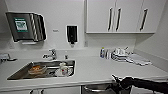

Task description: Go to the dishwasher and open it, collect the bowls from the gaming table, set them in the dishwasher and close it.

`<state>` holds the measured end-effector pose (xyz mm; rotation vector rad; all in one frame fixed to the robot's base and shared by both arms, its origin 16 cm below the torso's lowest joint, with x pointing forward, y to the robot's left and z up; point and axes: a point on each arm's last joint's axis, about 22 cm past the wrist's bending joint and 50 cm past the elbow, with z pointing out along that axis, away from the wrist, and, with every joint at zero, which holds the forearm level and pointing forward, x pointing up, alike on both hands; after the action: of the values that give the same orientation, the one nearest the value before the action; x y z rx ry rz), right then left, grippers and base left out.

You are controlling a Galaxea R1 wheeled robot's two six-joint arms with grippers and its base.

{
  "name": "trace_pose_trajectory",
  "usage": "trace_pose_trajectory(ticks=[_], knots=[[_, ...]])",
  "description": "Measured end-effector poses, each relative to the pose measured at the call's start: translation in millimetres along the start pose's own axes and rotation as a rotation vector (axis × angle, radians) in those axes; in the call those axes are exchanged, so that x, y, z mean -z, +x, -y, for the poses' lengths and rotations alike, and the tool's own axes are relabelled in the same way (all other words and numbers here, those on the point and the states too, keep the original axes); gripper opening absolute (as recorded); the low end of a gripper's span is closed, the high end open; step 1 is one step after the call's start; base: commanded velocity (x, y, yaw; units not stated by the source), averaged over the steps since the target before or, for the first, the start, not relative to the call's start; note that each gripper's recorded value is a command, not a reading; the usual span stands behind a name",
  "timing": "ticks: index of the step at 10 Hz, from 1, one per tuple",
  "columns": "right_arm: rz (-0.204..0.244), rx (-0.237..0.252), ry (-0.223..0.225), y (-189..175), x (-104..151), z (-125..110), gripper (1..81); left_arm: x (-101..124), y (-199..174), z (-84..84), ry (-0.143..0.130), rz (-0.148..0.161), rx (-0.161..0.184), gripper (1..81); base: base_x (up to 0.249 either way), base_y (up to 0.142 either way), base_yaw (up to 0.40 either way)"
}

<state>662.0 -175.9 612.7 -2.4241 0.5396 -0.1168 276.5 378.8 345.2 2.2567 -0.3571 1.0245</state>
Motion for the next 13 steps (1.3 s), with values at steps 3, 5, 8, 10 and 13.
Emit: trace_pose_trajectory(ticks=[3,5,8,10,13], knots=[[-0.027,-0.099,-0.041,19.5,-5.9,-3.4,81.1,-0.3,-0.2,-0.2,-0.001,0.001,0.001,81.1,0.000,0.000,0.000],[-0.062,-0.171,-0.040,37.8,6.4,4.9,81.1,-0.2,-0.4,-0.2,0.000,0.002,0.001,81.1,0.000,0.000,0.000],[-0.096,-0.231,-0.069,53.5,6.2,-17.1,81.1,-1.5,-1.5,-1.0,0.000,0.003,0.003,81.1,0.000,0.000,0.000],[-0.097,-0.274,-0.091,50.5,-6.3,-41.8,81.1,-1.3,-1.6,-0.6,0.001,0.005,0.003,81.1,0.000,0.000,0.000],[-0.130,-0.302,-0.088,58.0,-15.3,-54.8,81.1,-1.3,-1.6,-0.6,0.001,0.005,0.003,81.1,0.000,0.000,0.000]])
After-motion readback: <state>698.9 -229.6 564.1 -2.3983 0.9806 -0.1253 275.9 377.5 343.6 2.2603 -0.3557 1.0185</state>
